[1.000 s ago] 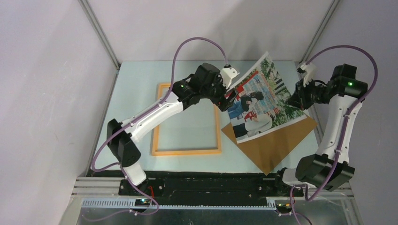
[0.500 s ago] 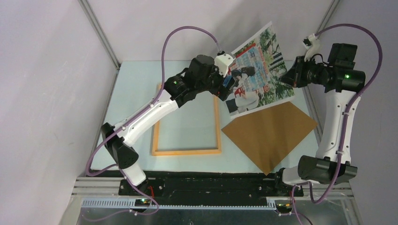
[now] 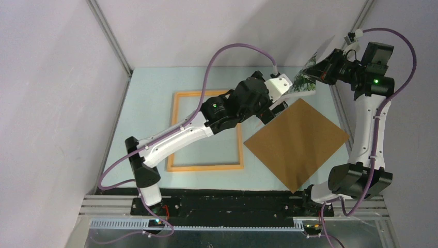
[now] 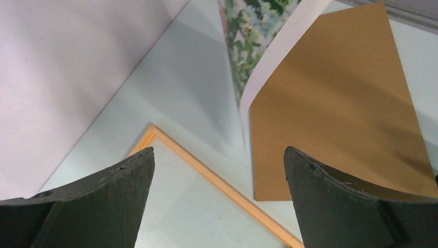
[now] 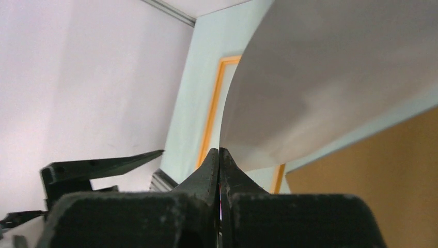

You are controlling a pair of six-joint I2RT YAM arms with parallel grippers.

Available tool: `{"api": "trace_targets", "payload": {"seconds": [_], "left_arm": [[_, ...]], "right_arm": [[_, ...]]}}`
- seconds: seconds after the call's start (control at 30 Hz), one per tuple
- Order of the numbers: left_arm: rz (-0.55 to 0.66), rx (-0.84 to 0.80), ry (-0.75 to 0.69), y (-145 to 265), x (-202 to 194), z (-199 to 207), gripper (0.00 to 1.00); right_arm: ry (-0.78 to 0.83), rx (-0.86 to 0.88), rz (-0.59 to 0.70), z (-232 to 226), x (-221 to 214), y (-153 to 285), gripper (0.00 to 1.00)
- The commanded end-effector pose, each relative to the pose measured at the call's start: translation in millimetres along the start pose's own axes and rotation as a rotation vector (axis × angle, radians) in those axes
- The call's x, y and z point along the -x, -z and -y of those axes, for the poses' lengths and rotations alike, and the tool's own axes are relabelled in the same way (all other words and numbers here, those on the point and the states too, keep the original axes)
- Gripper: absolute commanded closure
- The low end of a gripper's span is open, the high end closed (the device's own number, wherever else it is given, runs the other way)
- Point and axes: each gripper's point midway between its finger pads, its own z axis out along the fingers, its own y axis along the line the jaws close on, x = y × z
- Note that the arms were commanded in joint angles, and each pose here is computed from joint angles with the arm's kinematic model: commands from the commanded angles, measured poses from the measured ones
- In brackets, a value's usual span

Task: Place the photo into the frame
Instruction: Turn over the photo from the photo frame.

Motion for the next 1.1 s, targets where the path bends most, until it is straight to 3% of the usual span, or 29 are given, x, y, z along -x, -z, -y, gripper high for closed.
{"api": "trace_targets", "payload": {"seconds": [0.0, 0.43, 0.7, 0.83, 1.07], "left_arm": [[0.032, 0.023, -0.054, -10.3, 16.3, 4.3, 0.00], [0.033, -0.111, -0.072, -38.2, 12.5, 39.0, 0.01], [0.050, -0.082, -0.067, -52.6, 14.7, 34.3, 0.09], [0.058, -0.088, -0.058, -56.9, 16.2, 32.1, 0.24], [0.061, -0.120, -0.059, -57.5, 15.2, 36.9, 0.59]], "right_arm": [[-0.093, 0.109, 0.065, -31.4, 12.6, 12.3, 1.00], [-0.205, 0.152, 0.083, -34.3, -1.8, 33.1, 1.00], [-0.249, 0.161, 0.093, -32.0, -12.6, 42.0, 1.00], [-0.260, 0.161, 0.097, -29.7, -16.0, 45.4, 1.00], [-0.278, 0.154, 0.099, -22.4, -17.1, 46.3, 1.00]]}}
